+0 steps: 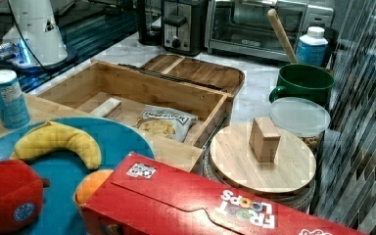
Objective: Close the drawer.
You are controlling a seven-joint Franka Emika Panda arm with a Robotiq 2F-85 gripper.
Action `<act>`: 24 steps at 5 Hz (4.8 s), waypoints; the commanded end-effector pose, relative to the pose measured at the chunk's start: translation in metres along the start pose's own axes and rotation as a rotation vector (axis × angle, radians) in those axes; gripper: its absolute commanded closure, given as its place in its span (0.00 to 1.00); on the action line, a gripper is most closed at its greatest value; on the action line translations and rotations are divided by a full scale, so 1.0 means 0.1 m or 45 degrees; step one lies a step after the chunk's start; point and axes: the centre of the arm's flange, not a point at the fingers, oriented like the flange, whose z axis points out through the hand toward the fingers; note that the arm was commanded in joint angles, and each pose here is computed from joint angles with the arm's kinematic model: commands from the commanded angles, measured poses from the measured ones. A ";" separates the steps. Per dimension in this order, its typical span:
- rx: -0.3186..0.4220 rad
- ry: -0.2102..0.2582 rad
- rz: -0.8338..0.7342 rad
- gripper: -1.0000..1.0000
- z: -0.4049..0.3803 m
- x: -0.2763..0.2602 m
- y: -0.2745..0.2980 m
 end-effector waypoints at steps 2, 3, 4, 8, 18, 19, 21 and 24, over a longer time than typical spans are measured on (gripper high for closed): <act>-0.014 -0.038 -0.575 1.00 0.40 -0.44 -0.67; -0.060 -0.033 -0.594 1.00 0.64 -0.45 -0.69; -0.084 -0.004 -0.579 1.00 0.97 -0.45 -0.69; -0.024 -0.013 -0.663 1.00 1.82 -0.31 -0.36; -0.089 0.259 -0.705 1.00 1.55 1.39 2.05; -0.121 0.289 -0.707 1.00 1.41 1.50 2.50; -0.178 0.258 -0.712 1.00 1.09 1.67 3.10; -0.200 0.300 -0.687 1.00 1.19 1.80 3.42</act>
